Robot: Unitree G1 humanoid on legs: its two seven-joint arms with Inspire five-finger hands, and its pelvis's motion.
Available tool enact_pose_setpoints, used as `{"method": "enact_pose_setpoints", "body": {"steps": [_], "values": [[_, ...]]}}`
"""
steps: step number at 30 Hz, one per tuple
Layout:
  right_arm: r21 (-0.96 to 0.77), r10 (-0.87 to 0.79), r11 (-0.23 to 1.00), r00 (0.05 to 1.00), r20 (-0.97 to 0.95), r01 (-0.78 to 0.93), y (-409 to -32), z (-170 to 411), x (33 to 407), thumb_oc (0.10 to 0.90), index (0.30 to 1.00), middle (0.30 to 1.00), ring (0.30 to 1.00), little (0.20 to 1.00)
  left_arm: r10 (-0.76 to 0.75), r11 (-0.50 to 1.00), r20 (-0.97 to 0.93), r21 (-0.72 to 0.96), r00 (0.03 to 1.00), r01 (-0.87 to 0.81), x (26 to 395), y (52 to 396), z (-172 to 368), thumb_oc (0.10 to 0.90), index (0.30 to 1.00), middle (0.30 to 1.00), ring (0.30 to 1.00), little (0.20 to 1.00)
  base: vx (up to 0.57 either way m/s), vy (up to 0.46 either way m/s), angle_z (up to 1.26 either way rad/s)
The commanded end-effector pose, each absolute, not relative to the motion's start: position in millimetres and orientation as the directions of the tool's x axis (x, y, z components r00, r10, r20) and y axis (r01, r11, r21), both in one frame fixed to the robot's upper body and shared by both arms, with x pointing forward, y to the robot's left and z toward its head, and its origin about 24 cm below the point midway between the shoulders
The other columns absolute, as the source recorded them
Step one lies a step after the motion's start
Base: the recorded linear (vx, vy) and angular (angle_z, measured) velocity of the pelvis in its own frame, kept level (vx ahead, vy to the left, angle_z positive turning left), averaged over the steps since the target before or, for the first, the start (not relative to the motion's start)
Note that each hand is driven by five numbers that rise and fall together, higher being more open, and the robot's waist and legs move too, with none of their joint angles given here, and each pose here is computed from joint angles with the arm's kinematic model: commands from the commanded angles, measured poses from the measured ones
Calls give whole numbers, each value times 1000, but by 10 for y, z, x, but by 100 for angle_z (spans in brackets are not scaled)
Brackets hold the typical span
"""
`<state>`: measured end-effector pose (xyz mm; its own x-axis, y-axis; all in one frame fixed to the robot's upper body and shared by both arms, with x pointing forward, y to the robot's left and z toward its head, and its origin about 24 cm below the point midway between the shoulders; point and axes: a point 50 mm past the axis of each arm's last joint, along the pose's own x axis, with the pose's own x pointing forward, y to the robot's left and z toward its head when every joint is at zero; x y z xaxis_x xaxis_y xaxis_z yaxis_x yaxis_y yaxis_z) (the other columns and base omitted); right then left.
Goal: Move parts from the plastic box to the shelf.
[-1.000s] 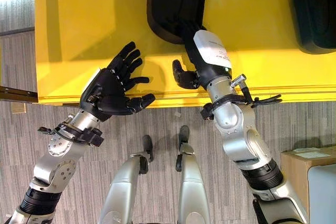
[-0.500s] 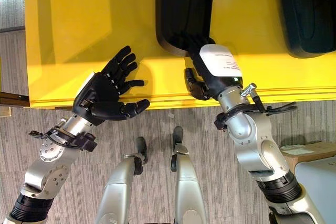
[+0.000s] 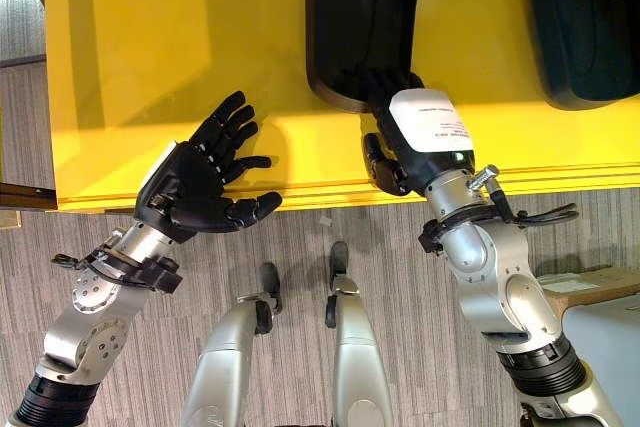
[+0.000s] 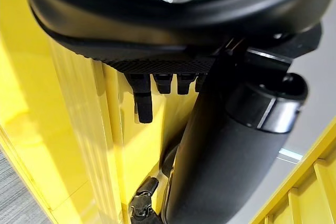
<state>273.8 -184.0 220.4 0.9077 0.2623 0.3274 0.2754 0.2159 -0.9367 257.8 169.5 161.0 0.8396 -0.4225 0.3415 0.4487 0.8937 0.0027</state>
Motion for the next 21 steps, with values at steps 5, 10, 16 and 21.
{"method": "enact_pose_setpoints", "body": {"steps": [5,10,16,21], "values": [[-952,207,-54,936,285,302,-2092,2397,2721,900,1000,1000,1000,1000,-400,907,306,-5,864,421,2460,1866,1549,900,1000,1000,1000,1000,0,0,0],[-956,196,-36,940,280,293,-2101,2418,2735,900,1000,1000,1000,1000,-400,907,304,-9,865,422,2451,1887,1546,900,1000,1000,1000,1000,0,0,0],[-961,173,-71,953,251,266,-2132,2371,2733,900,1000,1000,1000,1000,-408,903,302,-6,862,429,2435,1889,1533,900,1000,1000,1000,1000,0,0,0],[-961,176,-85,953,245,263,-2134,2351,2729,900,1000,1000,1000,1000,-406,904,303,-6,862,428,2433,1890,1531,900,1000,1000,1000,1000,0,0,0]]}}
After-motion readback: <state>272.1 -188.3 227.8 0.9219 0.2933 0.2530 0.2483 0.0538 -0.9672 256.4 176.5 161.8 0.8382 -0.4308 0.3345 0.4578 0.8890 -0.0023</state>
